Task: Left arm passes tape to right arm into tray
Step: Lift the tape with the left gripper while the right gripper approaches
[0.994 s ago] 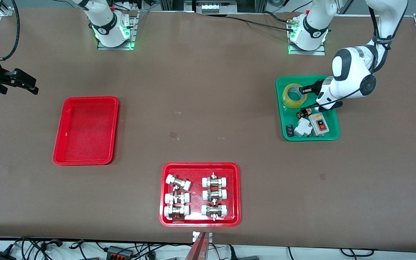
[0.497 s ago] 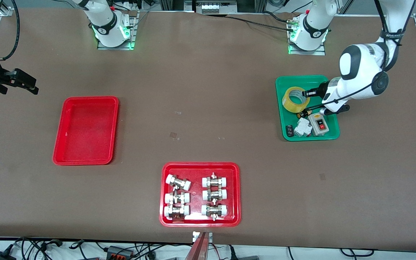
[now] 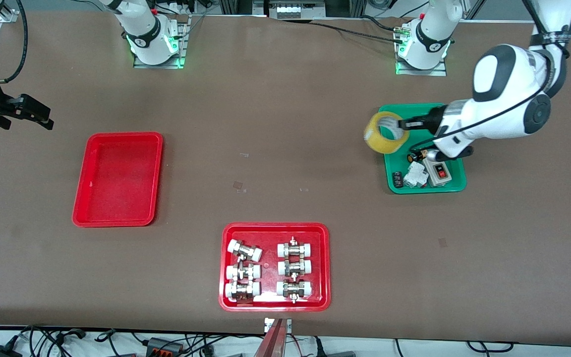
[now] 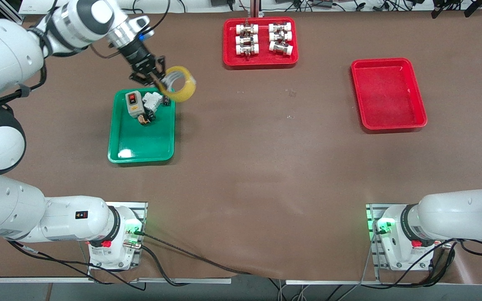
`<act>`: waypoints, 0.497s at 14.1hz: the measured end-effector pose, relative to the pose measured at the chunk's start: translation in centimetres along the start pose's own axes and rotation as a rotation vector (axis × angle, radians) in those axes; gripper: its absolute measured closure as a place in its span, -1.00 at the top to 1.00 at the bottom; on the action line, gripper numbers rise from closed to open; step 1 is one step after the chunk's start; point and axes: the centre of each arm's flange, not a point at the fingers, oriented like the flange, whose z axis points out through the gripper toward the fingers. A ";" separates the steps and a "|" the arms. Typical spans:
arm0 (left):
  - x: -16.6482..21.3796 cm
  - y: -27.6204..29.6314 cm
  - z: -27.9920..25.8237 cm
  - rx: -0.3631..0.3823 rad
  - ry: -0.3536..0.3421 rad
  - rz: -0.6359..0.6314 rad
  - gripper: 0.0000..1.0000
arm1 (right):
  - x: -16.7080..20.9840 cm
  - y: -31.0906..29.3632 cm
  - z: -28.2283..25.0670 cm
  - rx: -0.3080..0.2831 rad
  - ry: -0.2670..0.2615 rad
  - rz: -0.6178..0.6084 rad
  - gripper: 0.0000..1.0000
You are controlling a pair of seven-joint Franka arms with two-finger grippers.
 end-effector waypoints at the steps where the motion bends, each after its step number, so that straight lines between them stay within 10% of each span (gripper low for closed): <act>1: -0.9 3.7 -0.2 -0.013 0.003 0.040 -0.59 | 0.0 -0.7 0.2 0.001 -0.007 -0.012 1.00; 7: -7.0 21.4 -0.7 -0.240 -0.087 0.216 -0.59 | 0.2 -9.5 4.5 0.025 -0.173 -0.168 1.00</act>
